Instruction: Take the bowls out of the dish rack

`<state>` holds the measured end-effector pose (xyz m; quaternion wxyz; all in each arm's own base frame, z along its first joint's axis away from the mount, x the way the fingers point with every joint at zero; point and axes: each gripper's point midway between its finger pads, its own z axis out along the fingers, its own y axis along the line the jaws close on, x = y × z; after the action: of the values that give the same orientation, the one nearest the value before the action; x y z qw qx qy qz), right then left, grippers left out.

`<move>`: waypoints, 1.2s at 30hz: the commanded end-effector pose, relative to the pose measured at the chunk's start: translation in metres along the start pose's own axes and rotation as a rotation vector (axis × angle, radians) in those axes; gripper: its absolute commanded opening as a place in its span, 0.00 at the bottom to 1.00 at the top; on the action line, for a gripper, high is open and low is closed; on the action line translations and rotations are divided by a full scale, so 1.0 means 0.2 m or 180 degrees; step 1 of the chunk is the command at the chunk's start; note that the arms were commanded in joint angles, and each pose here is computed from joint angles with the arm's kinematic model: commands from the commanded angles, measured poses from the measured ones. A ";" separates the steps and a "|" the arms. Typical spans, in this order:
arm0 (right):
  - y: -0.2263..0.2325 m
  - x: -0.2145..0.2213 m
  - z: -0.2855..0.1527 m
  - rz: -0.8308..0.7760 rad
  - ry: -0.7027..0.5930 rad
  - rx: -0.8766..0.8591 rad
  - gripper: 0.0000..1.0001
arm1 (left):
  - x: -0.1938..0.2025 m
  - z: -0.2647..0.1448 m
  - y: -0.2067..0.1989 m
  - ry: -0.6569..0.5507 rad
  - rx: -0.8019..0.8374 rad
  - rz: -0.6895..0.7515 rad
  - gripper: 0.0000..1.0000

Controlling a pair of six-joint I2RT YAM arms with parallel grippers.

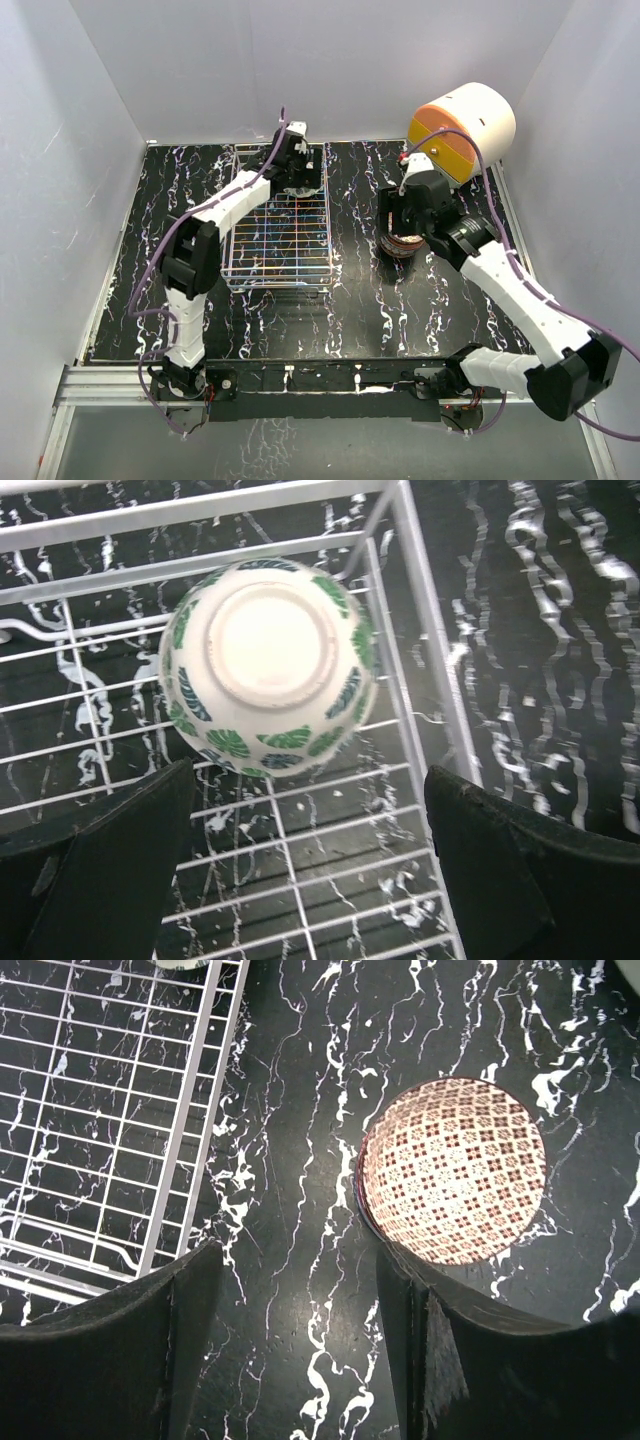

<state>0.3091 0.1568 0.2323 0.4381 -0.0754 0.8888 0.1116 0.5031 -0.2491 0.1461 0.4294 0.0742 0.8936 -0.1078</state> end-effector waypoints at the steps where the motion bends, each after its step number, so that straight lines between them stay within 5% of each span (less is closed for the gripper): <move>1: -0.04 -0.09 -0.09 0.0080 -0.0362 0.0082 0.65 | -0.05 0.02 0.12 -0.0021 -0.0538 0.0329 0.95; 29: -0.09 -0.03 -0.01 0.0063 -0.0264 0.0275 0.66 | -0.13 0.30 -0.01 -0.0095 -0.0302 0.0344 0.94; 36: -0.09 -0.02 0.02 0.0030 -0.0202 0.0308 0.66 | -0.11 0.34 0.02 -0.0076 -0.0311 0.0359 0.85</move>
<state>0.3058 0.1399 0.2143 0.4367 -0.0531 0.8948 0.0763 0.5664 -0.2614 0.1128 0.4473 0.1000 0.8882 -0.0310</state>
